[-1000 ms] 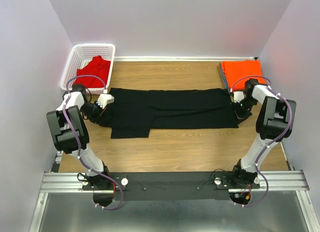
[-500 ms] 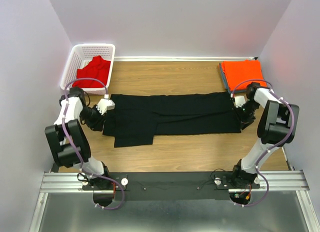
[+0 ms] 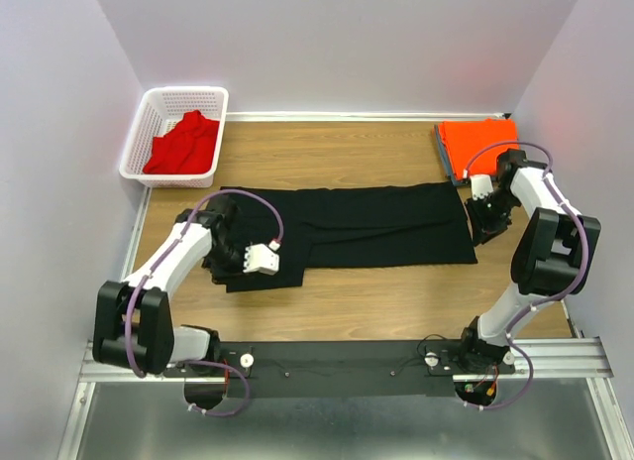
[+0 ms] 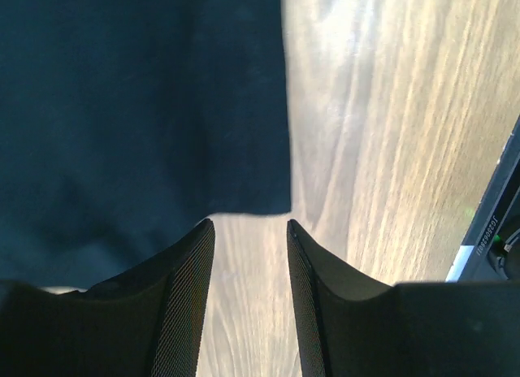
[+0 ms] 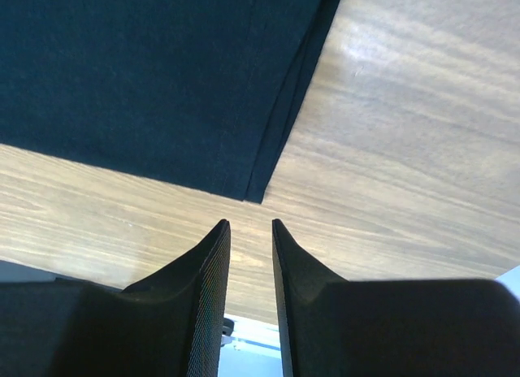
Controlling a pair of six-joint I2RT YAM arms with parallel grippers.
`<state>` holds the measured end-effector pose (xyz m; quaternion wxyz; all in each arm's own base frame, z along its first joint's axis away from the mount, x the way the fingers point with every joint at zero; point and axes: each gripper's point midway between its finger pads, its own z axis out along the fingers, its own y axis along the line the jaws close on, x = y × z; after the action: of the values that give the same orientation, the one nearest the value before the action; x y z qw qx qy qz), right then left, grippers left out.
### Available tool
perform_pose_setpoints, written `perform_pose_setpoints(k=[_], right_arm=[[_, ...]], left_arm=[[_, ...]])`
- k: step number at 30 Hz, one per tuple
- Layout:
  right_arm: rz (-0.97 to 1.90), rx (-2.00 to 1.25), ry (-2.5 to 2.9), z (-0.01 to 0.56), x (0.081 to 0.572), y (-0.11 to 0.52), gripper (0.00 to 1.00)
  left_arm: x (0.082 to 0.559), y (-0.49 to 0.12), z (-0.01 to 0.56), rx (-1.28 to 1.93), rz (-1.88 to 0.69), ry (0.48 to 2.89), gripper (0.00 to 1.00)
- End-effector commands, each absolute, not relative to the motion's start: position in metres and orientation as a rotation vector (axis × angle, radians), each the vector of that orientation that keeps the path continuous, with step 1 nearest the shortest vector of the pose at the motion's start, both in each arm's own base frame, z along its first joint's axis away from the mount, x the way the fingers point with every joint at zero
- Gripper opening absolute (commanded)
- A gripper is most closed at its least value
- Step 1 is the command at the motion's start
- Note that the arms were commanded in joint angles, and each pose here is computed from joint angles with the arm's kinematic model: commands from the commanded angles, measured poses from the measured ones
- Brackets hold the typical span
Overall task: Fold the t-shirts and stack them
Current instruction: Fold the other side of the tshirt into a rectangle
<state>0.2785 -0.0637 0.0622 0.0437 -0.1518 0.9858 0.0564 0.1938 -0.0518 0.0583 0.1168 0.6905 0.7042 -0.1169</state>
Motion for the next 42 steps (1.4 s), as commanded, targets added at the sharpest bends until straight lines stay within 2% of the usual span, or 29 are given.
perform_pose_setpoints(k=[1,7,17,21,23,24,25,30,34,35,37,42], right_arm=[[0.21,-0.428,3.018,0.065,0.284,-0.062,0.34],[0.207,-0.426,3.033,0.062,0.282,-0.063,0.34],[0.195,-0.419,3.04,0.06,0.286,-0.065,0.34],[0.193,-0.426,3.043,0.06,0.286,-0.066,0.34],[0.191,-0.431,3.044,0.06,0.285,-0.066,0.33],[0.19,-0.431,3.043,0.061,0.286,-0.066,0.33],[0.19,-0.434,3.042,0.061,0.286,-0.067,0.32],[0.225,-0.441,3.019,0.065,0.292,-0.063,0.28],[0.251,-0.442,2.997,0.07,0.296,-0.06,0.28],[0.272,-0.446,2.985,0.072,0.298,-0.057,0.28],[0.292,-0.448,2.976,0.074,0.299,-0.055,0.28],[0.355,-0.457,2.933,0.081,0.31,-0.046,0.28]], left_arm=[[0.198,-0.058,0.047,2.115,-0.289,2.048,0.5],[0.181,-0.066,0.02,2.222,-0.301,2.072,0.51],[0.196,-0.071,0.002,2.219,-0.252,2.146,0.5],[0.192,-0.067,-0.011,2.261,-0.188,2.153,0.29],[0.19,-0.07,-0.01,2.265,-0.198,2.147,0.08],[0.191,-0.07,-0.009,2.265,-0.203,2.147,0.08],[0.192,-0.072,-0.005,2.259,-0.208,2.137,0.01],[0.209,-0.092,0.039,2.185,-0.259,2.073,0.0],[0.243,-0.106,0.084,2.101,-0.252,2.019,0.0],[0.267,-0.112,0.109,2.059,-0.213,1.977,0.0],[0.274,-0.109,0.11,2.053,-0.212,2.0,0.0],[0.338,-0.106,0.141,1.958,-0.107,1.971,0.0]])
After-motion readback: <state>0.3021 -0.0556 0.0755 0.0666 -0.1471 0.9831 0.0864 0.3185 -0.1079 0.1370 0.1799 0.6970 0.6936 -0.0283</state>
